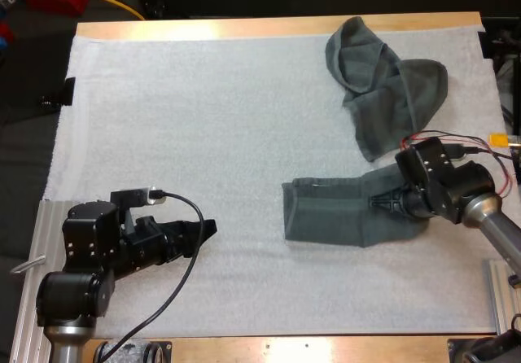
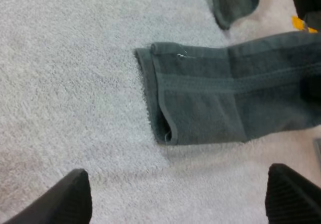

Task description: Pick towel from pile, fold and stack

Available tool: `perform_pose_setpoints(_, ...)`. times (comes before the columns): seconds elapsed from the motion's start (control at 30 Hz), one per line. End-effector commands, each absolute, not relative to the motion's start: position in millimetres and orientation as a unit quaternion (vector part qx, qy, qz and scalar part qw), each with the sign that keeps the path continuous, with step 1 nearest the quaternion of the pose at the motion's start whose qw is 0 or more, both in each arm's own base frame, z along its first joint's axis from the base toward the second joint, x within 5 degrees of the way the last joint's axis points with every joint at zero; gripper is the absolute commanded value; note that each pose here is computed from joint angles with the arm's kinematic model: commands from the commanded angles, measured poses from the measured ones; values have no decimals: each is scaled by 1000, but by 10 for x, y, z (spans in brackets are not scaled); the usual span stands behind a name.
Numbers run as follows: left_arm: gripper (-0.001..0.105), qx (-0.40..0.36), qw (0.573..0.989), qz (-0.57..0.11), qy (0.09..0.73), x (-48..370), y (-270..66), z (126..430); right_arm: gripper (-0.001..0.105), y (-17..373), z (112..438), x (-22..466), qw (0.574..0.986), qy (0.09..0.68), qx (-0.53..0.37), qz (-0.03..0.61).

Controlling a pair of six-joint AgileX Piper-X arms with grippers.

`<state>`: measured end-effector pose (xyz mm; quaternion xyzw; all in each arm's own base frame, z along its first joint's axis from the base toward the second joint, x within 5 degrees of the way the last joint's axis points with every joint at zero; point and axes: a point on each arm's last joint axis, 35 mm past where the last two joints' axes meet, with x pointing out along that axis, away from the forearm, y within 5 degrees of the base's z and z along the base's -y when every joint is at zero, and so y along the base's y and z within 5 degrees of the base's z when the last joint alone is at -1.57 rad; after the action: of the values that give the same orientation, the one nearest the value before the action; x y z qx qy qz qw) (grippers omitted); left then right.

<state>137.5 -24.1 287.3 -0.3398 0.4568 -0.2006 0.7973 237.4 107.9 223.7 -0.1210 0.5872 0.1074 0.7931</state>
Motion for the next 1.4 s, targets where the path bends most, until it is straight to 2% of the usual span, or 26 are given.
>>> perform_pose_setpoints(0.0, 69, -335, 797, -204, 459, 1372, -253, 2874, 1, 1134, 2306, 2380, 802, 576, -106, 122)
perform_pose_setpoints(0.17, 69, -334, 797, -205, 460, 1371, -257, 2874, 1, 1328, 2319, 2390, 811, 561, -42, 160)
perform_pose_setpoints(0.33, 69, -334, 797, -205, 460, 1371, -257, 2874, 1, 1525, 2179, 2431, 791, 579, 19, 195)
perform_pose_setpoints(0.63, 69, -334, 797, -205, 460, 1371, -257, 2874, 1, 1689, 1941, 2556, 765, 600, 91, 213)
perform_pose_setpoints(1.17, 69, -334, 797, -205, 460, 1371, -257, 2874, 1, 1784, 1703, 2636, 729, 629, 141, 230)
perform_pose_setpoints(1.37, 69, -334, 797, -205, 460, 1371, -257, 2874, 1, 1908, 1714, 2628, 730, 613, 143, 266)
